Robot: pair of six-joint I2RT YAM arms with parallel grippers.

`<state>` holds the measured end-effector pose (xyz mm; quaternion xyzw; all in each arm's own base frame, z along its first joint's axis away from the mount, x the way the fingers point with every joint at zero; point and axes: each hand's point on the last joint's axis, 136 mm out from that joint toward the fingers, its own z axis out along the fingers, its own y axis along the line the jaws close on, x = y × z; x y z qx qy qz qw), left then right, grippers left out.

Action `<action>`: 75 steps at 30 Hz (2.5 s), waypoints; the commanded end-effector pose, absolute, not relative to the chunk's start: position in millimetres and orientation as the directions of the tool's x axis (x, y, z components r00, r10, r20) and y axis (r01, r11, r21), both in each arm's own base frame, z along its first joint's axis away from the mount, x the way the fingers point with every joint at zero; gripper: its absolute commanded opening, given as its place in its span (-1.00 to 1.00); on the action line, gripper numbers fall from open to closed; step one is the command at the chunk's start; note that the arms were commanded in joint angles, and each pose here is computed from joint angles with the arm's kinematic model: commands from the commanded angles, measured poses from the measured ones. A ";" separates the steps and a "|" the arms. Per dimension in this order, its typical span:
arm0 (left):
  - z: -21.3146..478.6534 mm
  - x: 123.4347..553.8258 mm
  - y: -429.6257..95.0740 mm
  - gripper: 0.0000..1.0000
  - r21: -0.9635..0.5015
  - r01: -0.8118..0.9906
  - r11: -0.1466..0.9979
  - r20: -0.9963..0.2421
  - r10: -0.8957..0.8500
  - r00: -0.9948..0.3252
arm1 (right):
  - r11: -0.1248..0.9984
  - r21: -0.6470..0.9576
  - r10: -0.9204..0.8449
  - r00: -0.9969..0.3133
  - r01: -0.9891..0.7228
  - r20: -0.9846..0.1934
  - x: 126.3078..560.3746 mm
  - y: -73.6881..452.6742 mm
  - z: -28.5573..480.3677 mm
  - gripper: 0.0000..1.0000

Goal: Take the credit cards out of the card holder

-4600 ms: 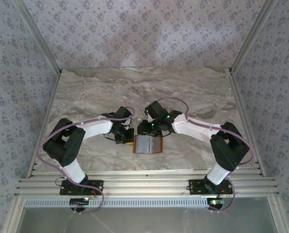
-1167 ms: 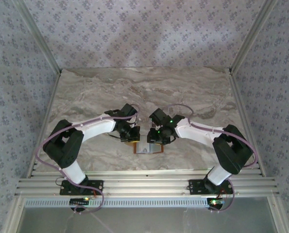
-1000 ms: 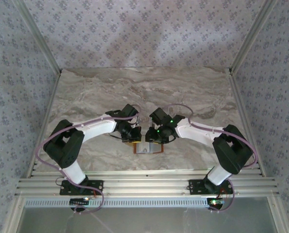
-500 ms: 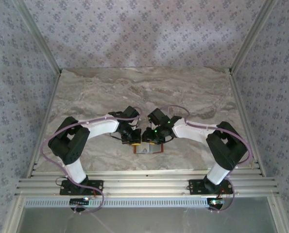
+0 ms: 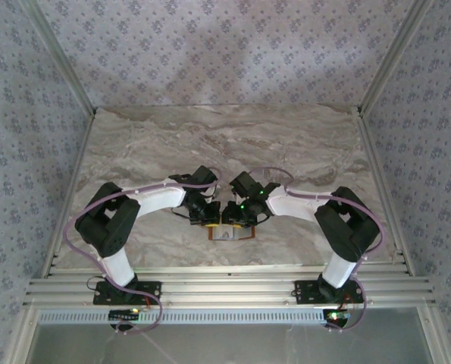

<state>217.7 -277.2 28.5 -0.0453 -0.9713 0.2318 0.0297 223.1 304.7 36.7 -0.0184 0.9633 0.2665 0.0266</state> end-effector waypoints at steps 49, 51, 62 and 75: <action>12.5 209.8 -258.4 -0.90 -0.349 0.077 0.934 0.073 0.109 -0.991 | 0.835 0.550 0.004 -0.999 -0.019 -0.041 216.9 293.3 32.6 -0.46; 12.7 209.8 -258.2 -0.90 -0.347 0.078 0.935 0.073 0.110 -0.991 | 0.826 0.563 0.009 -0.999 -0.022 -0.051 217.7 294.6 37.3 -0.50; 15.9 209.8 -255.8 -0.90 -0.334 0.086 0.939 0.068 0.115 -0.991 | 0.797 0.604 0.027 -0.997 -0.019 -0.068 222.3 299.5 42.5 -0.67; 15.7 209.9 -255.8 -0.90 -0.332 0.088 0.939 0.069 0.117 -0.991 | 0.783 0.621 0.051 -0.993 -0.025 -0.104 224.4 292.2 55.2 -0.95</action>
